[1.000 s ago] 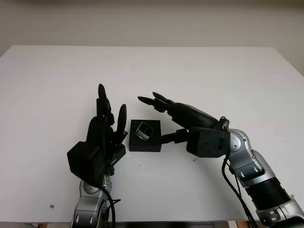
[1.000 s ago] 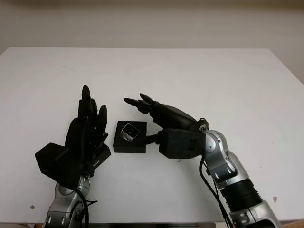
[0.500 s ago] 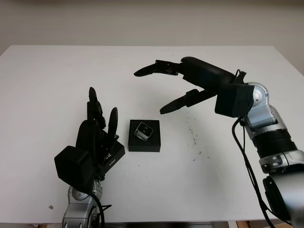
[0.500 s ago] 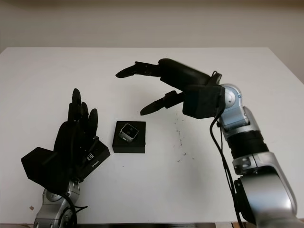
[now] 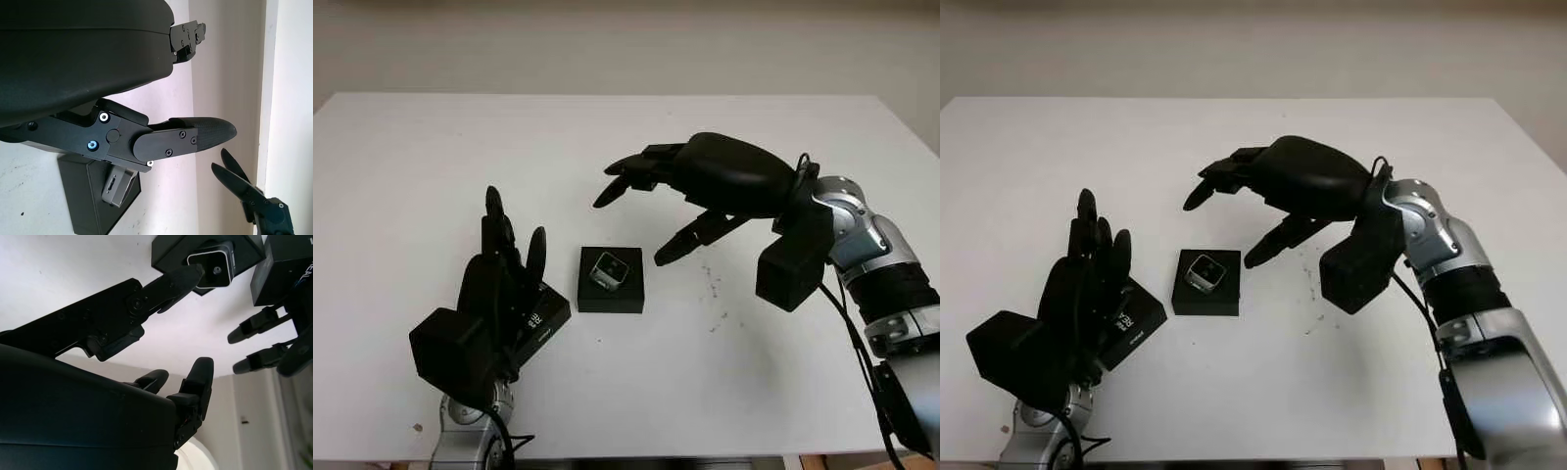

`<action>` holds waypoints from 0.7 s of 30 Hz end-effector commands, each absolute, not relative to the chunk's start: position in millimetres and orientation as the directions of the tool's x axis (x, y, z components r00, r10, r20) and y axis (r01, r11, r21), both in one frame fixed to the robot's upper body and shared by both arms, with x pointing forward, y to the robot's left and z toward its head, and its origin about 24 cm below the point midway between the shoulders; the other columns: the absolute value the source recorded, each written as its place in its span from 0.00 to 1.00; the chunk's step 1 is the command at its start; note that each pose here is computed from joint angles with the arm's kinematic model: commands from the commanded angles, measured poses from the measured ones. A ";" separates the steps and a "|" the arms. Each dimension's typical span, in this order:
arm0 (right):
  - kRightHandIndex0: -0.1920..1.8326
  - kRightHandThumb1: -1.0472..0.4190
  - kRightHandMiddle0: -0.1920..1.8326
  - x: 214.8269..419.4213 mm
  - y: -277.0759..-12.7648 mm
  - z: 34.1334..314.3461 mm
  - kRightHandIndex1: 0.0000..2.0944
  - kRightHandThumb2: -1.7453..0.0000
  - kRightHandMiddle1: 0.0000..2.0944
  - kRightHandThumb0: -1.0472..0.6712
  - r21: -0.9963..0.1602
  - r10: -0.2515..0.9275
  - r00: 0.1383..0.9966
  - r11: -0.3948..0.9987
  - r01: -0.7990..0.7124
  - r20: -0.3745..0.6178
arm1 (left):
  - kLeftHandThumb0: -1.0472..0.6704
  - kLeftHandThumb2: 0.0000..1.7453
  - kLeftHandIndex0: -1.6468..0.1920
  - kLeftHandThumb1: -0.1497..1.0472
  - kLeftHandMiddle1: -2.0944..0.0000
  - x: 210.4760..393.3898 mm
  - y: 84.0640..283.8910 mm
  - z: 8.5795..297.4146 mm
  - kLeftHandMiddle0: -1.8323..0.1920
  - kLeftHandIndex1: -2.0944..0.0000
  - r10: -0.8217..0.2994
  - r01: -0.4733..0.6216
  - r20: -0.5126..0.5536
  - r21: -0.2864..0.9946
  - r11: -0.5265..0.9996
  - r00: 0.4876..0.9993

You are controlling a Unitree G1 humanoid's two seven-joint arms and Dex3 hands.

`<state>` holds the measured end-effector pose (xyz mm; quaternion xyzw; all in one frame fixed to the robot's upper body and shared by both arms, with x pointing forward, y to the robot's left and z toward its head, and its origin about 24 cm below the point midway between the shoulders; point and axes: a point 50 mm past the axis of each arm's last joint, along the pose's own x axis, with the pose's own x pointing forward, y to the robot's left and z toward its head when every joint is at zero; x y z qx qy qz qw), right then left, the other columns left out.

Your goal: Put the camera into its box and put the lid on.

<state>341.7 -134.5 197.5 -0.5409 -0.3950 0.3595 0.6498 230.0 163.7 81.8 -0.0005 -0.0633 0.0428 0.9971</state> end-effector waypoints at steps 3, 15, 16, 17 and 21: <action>0.16 0.16 0.22 343.3 -133.3 197.0 0.38 0.97 0.44 0.24 -0.987 0.899 0.416 0.162 -0.019 0.140 | 0.20 0.30 1.00 1.00 0.98 227.8 163.2 80.6 1.00 0.99 0.094 -0.093 0.116 -0.013 0.996 0.989; 0.08 0.05 0.12 315.8 -126.8 167.9 0.34 0.97 0.48 0.16 -0.959 0.754 0.648 0.251 -0.133 0.107 | 0.20 0.30 1.00 1.00 0.99 232.0 155.8 79.0 1.00 0.99 0.081 -0.078 0.110 -0.036 0.996 0.991; 0.08 0.04 0.12 312.7 -125.8 165.5 0.34 0.97 0.48 0.15 -0.954 0.742 0.661 0.268 -0.137 0.113 | 0.20 0.30 1.00 1.00 0.99 232.4 155.3 79.0 1.00 0.99 0.079 -0.076 0.114 -0.031 0.997 0.990; 0.08 0.04 0.11 309.8 -125.1 163.3 0.33 0.97 0.49 0.14 -0.949 0.726 0.679 0.280 -0.143 0.112 | 0.20 0.30 1.00 1.00 0.99 233.0 154.7 78.8 1.00 0.99 0.077 -0.074 0.116 -0.029 0.997 0.990; 0.08 0.02 0.11 300.3 -123.9 161.0 0.33 0.96 0.52 0.13 -0.933 0.670 0.734 0.324 -0.155 0.111 | 0.19 0.30 1.00 1.00 0.99 234.9 153.2 79.5 1.00 0.99 0.067 -0.064 0.124 -0.028 0.998 0.990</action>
